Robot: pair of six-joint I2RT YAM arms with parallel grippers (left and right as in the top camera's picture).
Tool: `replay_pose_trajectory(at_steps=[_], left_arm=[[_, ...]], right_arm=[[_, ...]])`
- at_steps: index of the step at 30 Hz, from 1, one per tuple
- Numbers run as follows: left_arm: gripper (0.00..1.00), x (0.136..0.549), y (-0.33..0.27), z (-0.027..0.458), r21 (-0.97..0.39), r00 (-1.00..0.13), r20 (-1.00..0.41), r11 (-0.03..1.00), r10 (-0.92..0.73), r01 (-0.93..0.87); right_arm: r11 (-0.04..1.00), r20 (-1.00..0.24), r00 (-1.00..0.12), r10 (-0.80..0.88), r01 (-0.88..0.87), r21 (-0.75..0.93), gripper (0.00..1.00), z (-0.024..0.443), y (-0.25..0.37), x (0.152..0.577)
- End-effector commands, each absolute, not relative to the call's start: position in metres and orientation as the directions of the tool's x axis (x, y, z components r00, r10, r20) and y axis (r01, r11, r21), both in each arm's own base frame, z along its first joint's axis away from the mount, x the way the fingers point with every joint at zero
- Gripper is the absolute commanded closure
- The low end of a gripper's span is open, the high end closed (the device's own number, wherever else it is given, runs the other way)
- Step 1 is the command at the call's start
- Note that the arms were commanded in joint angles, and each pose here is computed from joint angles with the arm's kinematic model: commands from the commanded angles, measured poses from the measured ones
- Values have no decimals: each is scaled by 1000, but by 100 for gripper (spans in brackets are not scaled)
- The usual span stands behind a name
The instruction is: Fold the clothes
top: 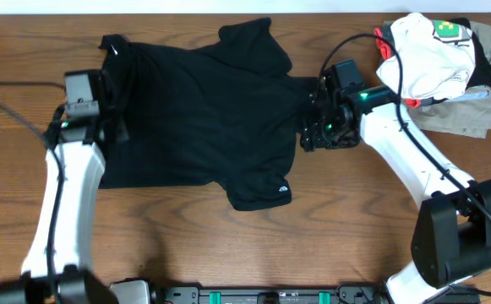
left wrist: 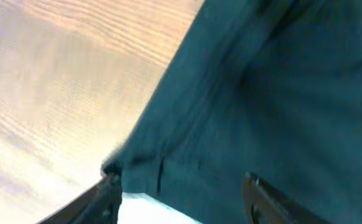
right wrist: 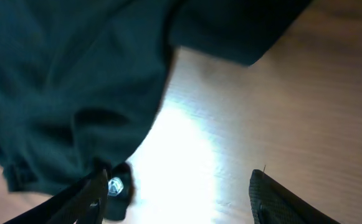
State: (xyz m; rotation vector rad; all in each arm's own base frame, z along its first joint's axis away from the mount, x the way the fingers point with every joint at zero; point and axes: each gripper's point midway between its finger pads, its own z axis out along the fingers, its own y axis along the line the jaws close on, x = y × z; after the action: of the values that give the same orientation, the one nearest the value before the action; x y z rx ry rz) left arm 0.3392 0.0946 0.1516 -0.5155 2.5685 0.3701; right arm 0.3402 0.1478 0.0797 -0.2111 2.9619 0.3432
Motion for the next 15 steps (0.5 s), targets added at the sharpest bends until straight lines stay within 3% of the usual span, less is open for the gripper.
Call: replay_pose_trajectory(at_steps=[1,6,15], left_arm=[[36,318,93,153,107,-760,-490,836,-426,-538],[36,285,98,127,158,-793,-370,809,-483,-566],[36,258,162,90,188,-691,-318,671,-649,-717]], right_arm=[[942,-165,-967,-193,-230,244,29,87,173,327],[925,-141,-953,-267,-295,239,27,84,195,308],[918,-116,-945,-305,-324,229,27,65,200,291]])
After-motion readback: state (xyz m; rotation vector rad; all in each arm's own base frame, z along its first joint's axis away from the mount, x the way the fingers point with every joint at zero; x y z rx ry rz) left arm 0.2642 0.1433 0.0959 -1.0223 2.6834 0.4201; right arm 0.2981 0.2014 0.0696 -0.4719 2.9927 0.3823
